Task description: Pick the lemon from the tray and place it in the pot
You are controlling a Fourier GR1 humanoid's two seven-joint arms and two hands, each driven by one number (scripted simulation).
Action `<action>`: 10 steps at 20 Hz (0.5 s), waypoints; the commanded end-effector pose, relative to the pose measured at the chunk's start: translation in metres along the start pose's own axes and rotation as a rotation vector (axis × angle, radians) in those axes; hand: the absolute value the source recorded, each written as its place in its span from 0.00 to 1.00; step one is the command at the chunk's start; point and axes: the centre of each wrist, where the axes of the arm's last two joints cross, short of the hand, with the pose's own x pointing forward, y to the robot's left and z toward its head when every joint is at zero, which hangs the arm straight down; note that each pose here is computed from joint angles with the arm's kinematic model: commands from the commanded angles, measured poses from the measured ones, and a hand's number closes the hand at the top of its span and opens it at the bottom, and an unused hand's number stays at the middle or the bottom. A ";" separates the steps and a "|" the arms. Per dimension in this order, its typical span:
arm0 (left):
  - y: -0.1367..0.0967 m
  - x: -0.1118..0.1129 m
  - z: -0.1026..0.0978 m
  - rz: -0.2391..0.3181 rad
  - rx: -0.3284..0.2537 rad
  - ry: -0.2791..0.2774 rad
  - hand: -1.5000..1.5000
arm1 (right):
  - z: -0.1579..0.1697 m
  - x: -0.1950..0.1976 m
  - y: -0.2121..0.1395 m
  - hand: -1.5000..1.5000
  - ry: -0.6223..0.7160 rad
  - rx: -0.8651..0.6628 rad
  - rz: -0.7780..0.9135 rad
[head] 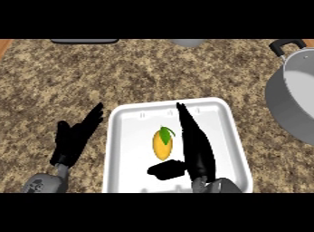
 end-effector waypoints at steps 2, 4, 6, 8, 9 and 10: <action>-0.014 -0.014 0.002 0.016 -0.004 0.001 0.50 | -0.001 -0.036 -0.014 0.00 -0.033 -0.012 -0.026; 0.009 0.007 -0.001 0.007 -0.024 0.015 0.50 | -0.007 -0.049 -0.020 0.00 -0.040 -0.014 -0.092; 0.015 0.002 0.000 -0.002 0.015 -0.018 0.50 | -0.008 -0.045 0.011 0.00 -0.072 0.048 -0.140; 0.004 -0.002 0.008 0.017 -0.002 -0.010 0.50 | 0.010 -0.039 0.006 0.00 -0.098 0.049 -0.209; -0.004 -0.002 0.000 0.006 0.001 -0.009 0.50 | -0.016 -0.041 -0.004 0.00 -0.121 0.050 -0.232; -0.010 0.001 0.000 -0.004 0.007 -0.005 0.50 | -0.003 -0.054 -0.006 0.00 -0.120 0.060 -0.253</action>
